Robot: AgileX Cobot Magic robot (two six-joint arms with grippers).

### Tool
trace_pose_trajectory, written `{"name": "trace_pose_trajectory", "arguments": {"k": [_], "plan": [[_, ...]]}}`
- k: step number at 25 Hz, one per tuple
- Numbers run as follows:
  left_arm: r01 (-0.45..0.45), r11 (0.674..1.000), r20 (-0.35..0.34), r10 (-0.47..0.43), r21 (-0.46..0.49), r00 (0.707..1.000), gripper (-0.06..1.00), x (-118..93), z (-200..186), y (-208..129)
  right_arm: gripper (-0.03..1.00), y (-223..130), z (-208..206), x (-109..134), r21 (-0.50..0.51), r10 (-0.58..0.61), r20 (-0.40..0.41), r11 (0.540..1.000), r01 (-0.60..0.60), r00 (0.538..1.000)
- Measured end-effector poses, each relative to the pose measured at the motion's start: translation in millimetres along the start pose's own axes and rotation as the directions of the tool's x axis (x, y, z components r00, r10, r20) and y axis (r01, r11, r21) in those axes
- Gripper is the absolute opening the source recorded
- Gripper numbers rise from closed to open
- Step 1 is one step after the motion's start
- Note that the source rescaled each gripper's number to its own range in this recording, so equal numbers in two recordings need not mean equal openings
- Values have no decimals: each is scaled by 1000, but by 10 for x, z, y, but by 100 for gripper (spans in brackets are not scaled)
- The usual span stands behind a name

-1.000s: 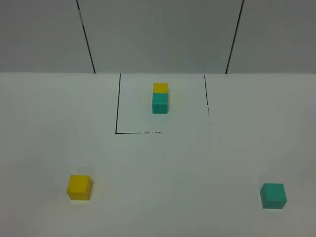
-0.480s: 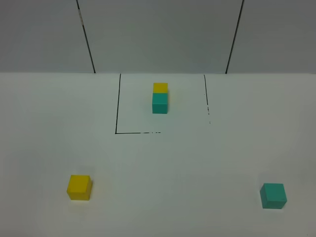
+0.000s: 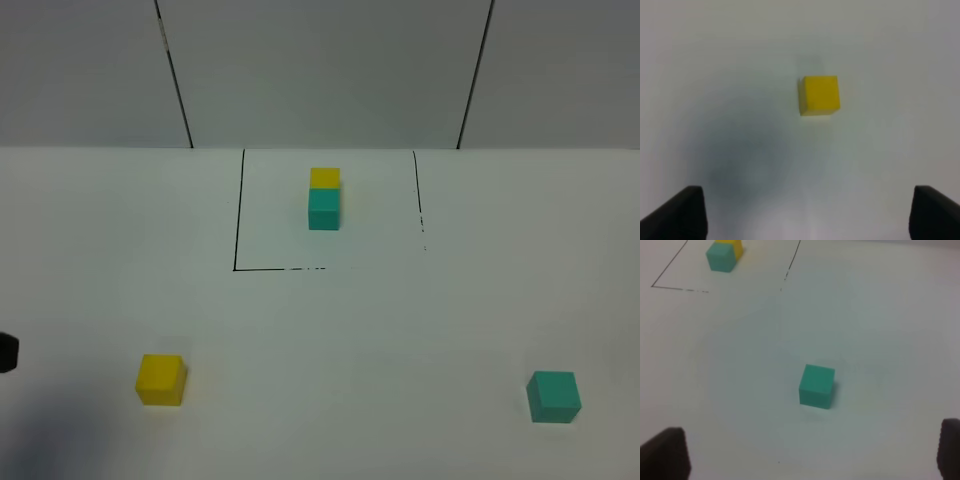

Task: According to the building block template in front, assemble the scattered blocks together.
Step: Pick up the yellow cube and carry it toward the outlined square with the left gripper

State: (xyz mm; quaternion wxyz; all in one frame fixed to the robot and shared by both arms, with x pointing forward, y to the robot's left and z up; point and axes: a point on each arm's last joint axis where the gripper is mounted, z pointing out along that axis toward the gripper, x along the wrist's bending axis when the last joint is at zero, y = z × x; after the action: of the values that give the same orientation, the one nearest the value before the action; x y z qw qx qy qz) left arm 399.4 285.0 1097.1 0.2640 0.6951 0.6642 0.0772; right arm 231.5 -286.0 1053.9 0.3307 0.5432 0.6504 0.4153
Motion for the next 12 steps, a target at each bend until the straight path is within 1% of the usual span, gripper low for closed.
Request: {"name": "trace_pose_trajectory", "arguments": {"k": [2, 4, 7, 9, 11, 12], "plan": [[18, 998, 2, -18, 55, 1000, 82, 46, 144, 123, 100, 0, 0, 0, 0, 0, 0, 1000, 0, 1000], [22, 990, 12, -24, 136, 1000, 81, 71, 379, 217, 100, 0, 0, 0, 0, 0, 0, 1000, 0, 1000], [-23, 974, 35, 16, 227, 999, 81, -15, 714, 283, 100, 0, 0, 0, 0, 0, 0, 1000, 0, 1000], [-50, 965, 43, 40, 257, 998, 81, -115, 921, 311, 100, 0, 0, 0, 0, 0, 0, 1000, 0, 1000], [-54, 951, 17, 51, 303, 999, 81, -179, 1172, 318, 100, 0, 0, 0, 0, 0, 0, 1000, 0, 1000], [-41, 948, -5, 45, 314, 999, 82, -191, 1267, 324, 100, 0, 0, 0, 0, 0, 0, 1000, 0, 1000]]}}
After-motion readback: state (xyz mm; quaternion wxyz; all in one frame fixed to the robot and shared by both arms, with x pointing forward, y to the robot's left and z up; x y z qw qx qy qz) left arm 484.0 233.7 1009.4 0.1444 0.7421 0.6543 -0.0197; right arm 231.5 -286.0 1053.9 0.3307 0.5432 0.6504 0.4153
